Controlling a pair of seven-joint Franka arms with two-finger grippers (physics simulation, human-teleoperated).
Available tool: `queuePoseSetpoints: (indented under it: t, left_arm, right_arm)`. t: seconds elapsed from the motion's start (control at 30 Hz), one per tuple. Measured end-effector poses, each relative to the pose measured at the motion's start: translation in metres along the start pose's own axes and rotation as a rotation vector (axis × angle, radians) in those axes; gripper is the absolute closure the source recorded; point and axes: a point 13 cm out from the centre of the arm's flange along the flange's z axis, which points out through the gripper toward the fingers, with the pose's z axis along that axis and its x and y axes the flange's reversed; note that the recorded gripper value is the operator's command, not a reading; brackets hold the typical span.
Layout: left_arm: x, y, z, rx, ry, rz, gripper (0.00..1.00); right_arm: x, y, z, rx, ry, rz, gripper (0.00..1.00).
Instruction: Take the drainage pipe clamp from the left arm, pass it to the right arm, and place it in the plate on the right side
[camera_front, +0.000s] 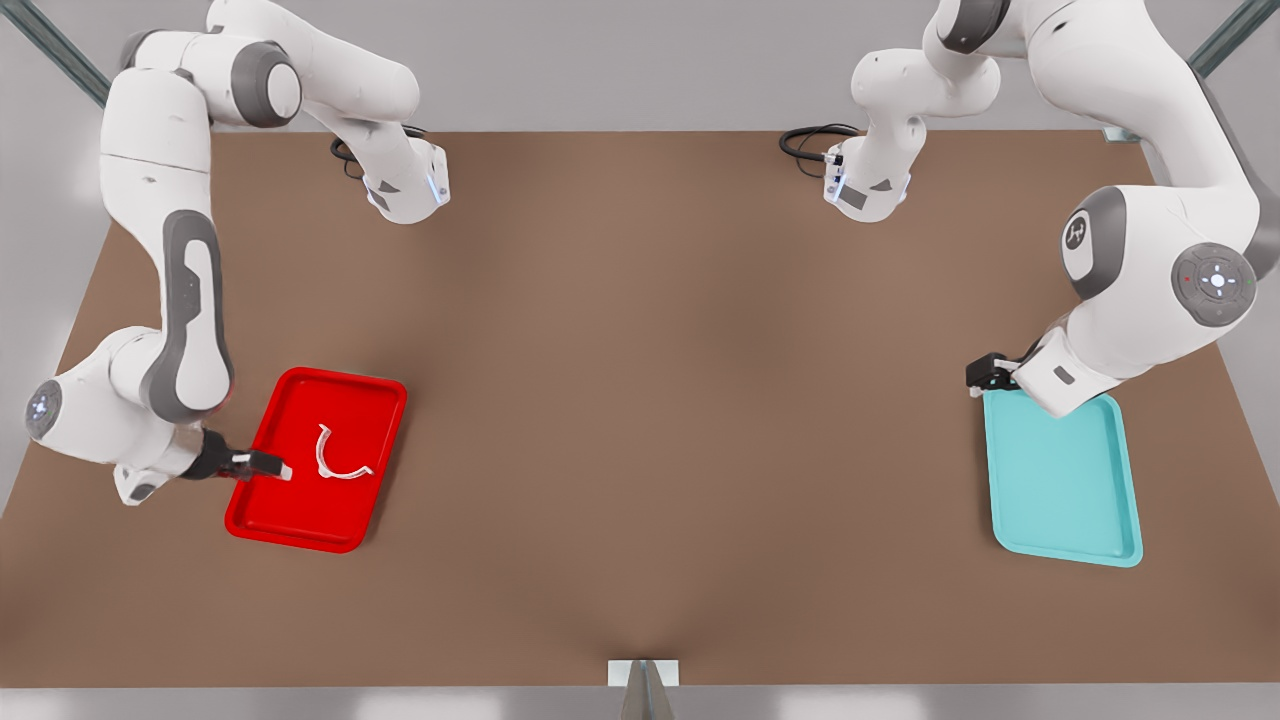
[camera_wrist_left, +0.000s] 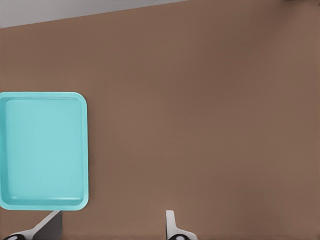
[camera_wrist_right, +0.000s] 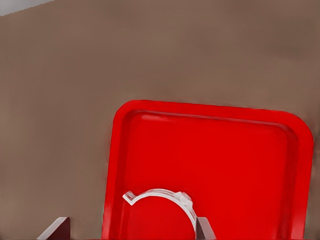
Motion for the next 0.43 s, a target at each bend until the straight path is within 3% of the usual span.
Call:
queuePoseSetpoints:
  t: [0.07, 0.13, 0.3, 0.43]
  left_arm:
    - [0.001, 0.004, 0.0, -0.002, 0.0, -0.004, 0.0]
    - [0.001, 0.008, -0.001, -0.002, -0.001, -0.009, 0.0]
    - [0.001, 0.004, 0.001, -0.001, 0.003, -0.005, 0.0]
    - [0.0, 0.002, 0.002, -0.001, 0.004, -0.008, 0.0]
  right_arm:
    - [-0.041, 0.084, -0.107, 0.085, -0.109, -0.209, 0.0]
    - [-0.031, 0.149, -0.202, 0.177, -0.17, -0.328, 0.0]
    - [0.044, 0.174, -0.193, 0.275, 0.03, -0.326, 0.0]
    - [0.055, 0.165, -0.194, 0.299, 0.079, -0.261, 0.0]
